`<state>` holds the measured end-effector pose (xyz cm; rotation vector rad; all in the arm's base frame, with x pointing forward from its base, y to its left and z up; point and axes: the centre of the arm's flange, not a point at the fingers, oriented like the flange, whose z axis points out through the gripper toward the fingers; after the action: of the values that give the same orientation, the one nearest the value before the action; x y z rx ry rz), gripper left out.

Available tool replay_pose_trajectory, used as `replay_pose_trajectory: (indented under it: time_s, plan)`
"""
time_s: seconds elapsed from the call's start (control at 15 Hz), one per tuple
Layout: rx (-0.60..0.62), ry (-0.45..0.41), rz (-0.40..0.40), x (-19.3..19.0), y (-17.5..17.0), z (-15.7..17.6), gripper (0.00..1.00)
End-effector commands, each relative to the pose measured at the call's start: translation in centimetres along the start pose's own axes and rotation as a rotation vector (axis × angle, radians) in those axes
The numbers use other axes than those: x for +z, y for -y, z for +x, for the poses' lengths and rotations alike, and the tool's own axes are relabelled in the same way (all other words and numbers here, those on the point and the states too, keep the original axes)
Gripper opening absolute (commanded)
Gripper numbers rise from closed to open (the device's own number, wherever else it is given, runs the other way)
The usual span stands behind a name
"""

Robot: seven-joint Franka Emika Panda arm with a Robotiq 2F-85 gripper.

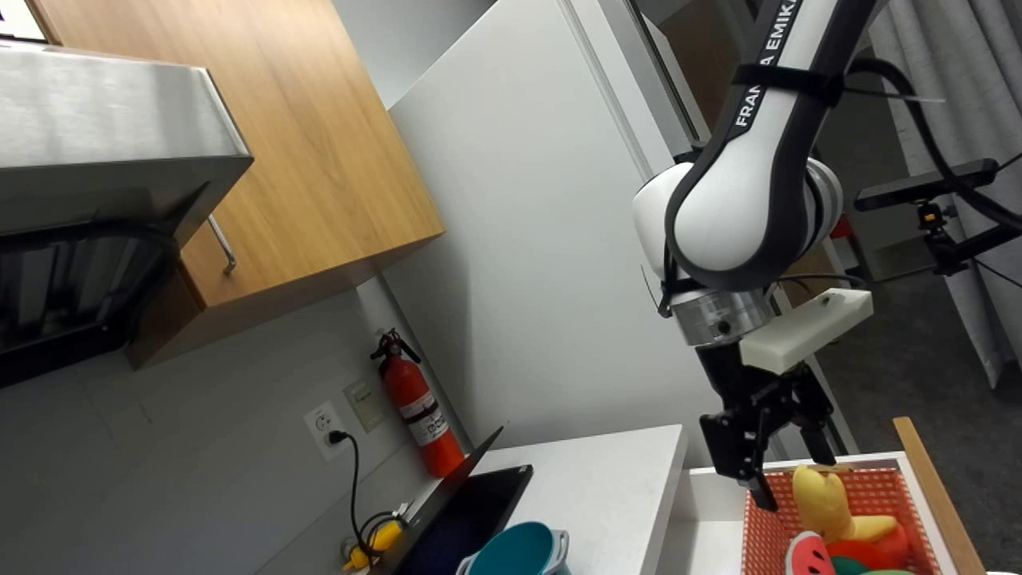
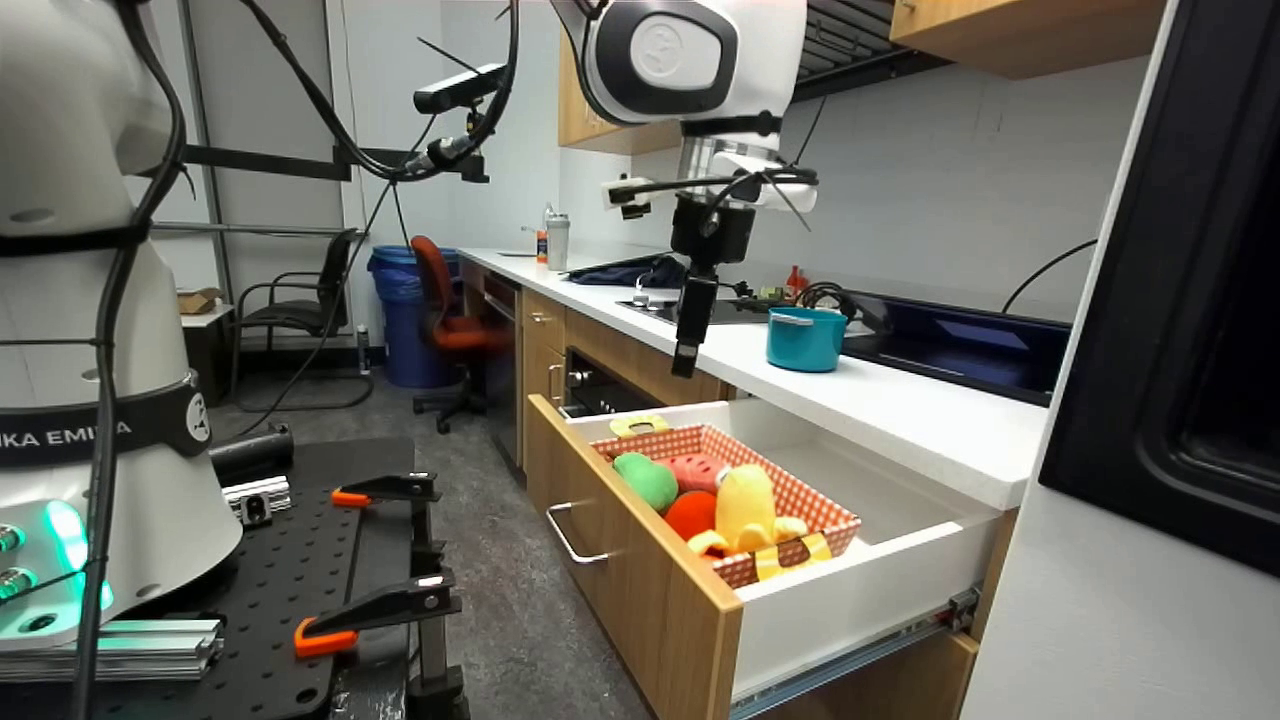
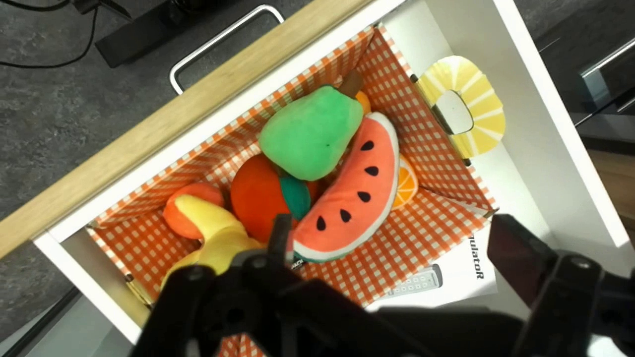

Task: Place the watermelon and banana inside the blue pot, close the drawer

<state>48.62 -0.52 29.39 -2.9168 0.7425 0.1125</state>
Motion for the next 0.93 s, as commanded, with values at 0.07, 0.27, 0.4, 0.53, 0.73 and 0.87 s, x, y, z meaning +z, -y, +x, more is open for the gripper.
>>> replay_pose_trajectory:
  time_s: [0.07, 0.27, 0.4, 0.53, 0.73, 0.87]
  plan:
    - [0.09, 0.004, 0.008, 2.1, -0.4, 2.7, 1.0]
    - [0.118, 0.021, -0.005, 3.3, -0.8, 3.7, 1.0]
    - [0.141, 0.026, -0.009, 3.8, -1.3, 4.4, 1.0]
    - [0.157, 0.029, -0.012, 4.3, -1.6, 5.2, 1.0]
    - [0.171, 0.04, -0.018, 5.3, -1.7, 6.3, 1.0]
    - [0.175, 0.048, -0.024, 6.0, -1.6, 6.8, 1.0]
